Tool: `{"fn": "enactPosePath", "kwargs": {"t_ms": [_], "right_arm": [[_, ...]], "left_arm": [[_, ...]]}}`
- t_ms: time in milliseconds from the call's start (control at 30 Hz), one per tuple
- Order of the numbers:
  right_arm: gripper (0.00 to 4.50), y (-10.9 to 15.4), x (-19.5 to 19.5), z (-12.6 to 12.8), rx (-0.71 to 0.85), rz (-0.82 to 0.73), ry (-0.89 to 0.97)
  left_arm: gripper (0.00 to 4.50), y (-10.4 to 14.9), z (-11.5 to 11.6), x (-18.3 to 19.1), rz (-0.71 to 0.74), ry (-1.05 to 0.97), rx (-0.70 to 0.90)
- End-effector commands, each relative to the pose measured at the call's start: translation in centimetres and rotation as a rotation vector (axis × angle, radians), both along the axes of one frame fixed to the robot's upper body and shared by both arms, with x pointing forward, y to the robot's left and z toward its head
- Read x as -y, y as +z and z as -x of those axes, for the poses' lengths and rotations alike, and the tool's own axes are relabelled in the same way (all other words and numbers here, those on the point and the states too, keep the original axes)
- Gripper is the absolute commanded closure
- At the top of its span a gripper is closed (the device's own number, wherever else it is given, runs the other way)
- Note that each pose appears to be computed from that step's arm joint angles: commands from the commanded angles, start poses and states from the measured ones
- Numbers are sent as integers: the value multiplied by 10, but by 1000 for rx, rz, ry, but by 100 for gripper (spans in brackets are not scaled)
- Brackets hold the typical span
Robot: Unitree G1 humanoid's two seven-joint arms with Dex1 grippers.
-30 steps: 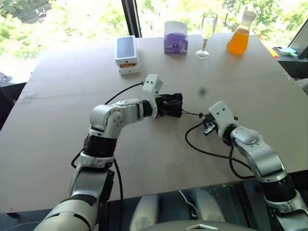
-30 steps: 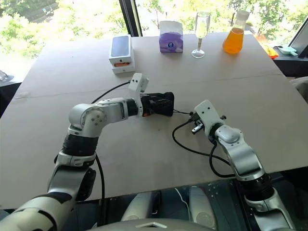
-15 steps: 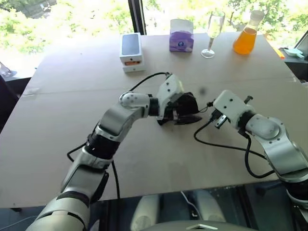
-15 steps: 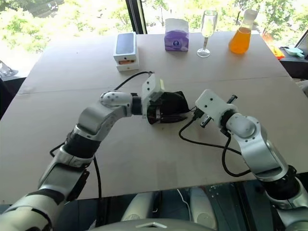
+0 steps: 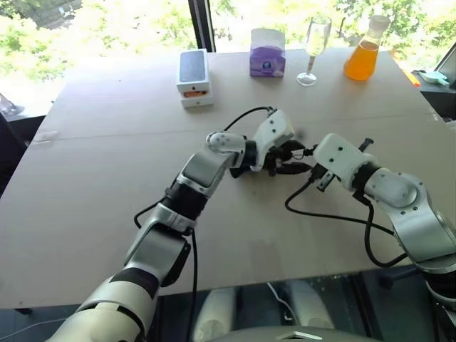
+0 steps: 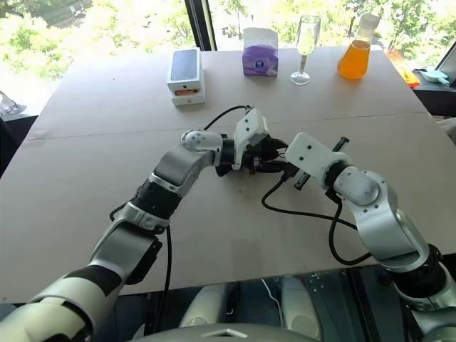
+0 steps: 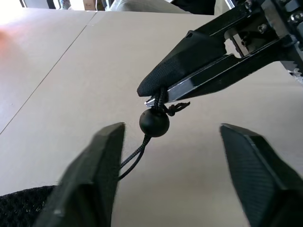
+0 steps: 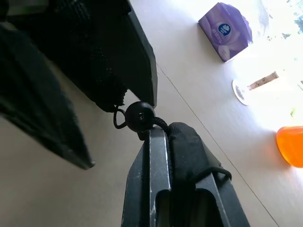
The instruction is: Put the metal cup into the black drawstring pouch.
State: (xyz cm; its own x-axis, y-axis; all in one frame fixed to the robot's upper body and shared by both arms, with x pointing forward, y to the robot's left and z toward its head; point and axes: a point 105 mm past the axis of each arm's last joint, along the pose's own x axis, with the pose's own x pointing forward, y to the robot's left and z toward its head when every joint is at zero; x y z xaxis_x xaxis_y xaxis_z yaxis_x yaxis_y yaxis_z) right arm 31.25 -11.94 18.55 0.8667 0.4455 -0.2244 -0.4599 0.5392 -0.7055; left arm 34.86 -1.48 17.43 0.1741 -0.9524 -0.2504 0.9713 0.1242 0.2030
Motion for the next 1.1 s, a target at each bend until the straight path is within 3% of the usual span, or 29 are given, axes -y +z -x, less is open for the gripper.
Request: {"fn": "enactPosePath", "kwargs": {"t_ms": [33,100,133,533,800,1100], "right_arm": [[450,16,-7,6,60,9,32],[450,15,-8,7,54,10,34],[450,14,-8,7,51,12,35],[450,13,0,7,40,12,7],[450,23,33,2,67,-5,-113],[450,39,95,-9,123,-47,-344]], "left_arm": [[318,22,1,7,57,-24,39],[424,21,2,7,54,-27,41],[433,21,2,8,53,-29,43],[433,9,-2,4,9,1,41],[433,-26,-21,-25,-142,115,25],[433,-38,-41,-45,-257,212,50]]}}
